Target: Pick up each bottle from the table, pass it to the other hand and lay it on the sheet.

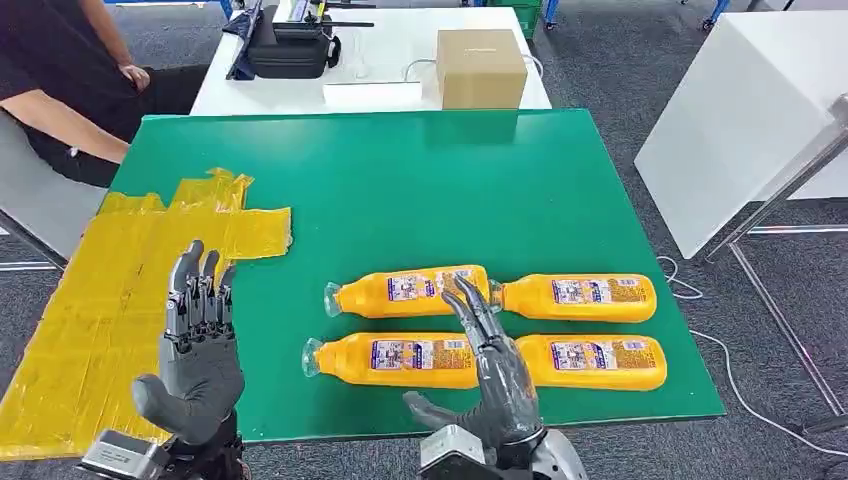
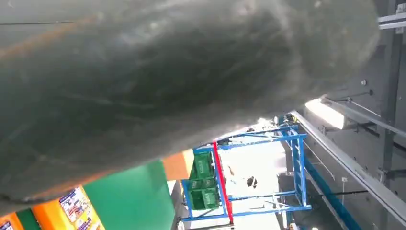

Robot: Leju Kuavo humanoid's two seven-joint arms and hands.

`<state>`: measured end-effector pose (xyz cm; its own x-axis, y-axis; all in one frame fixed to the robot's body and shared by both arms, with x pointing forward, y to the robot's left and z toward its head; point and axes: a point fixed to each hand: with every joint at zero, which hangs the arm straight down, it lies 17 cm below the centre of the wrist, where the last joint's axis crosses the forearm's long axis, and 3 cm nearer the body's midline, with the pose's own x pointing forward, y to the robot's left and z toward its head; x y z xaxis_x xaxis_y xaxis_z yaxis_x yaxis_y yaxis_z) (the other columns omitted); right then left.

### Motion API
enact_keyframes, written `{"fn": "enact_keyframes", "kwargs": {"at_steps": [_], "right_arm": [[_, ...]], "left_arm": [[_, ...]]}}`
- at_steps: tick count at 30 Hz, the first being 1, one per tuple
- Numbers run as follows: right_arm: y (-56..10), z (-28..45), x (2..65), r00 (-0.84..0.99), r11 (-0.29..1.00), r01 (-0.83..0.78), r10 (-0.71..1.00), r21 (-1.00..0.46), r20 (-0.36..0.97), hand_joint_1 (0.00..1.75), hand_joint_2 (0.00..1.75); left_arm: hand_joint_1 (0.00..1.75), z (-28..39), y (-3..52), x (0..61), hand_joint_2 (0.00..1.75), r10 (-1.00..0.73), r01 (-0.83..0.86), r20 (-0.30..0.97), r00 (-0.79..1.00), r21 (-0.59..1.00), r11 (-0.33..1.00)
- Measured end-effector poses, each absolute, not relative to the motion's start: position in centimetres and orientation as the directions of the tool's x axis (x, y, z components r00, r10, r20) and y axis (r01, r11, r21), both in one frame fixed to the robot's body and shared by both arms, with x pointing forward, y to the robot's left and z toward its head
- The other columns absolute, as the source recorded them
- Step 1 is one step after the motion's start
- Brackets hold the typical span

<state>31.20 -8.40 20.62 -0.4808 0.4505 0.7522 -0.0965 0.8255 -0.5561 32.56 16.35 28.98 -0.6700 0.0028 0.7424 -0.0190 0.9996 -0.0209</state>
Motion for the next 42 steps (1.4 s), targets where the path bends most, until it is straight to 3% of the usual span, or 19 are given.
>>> {"fn": "enact_keyframes", "kwargs": {"at_steps": [12,42], "right_arm": [[-9.7,15.9,33.2,-0.311,0.685,-0.086,0.671,-0.724,0.672,0.00,1.75],[-8.9,10.2,36.7,-0.230,0.577,-0.244,0.746,-0.779,0.625,0.00,1.75]], "left_arm": [[0.00,28.7,16.6,32.8,0.00,0.002,-0.021,0.756,-0.654,-0.022,1.000],[0.00,29.1,16.6,33.2,0.00,0.037,0.004,0.756,-0.653,-0.046,0.999]]}}
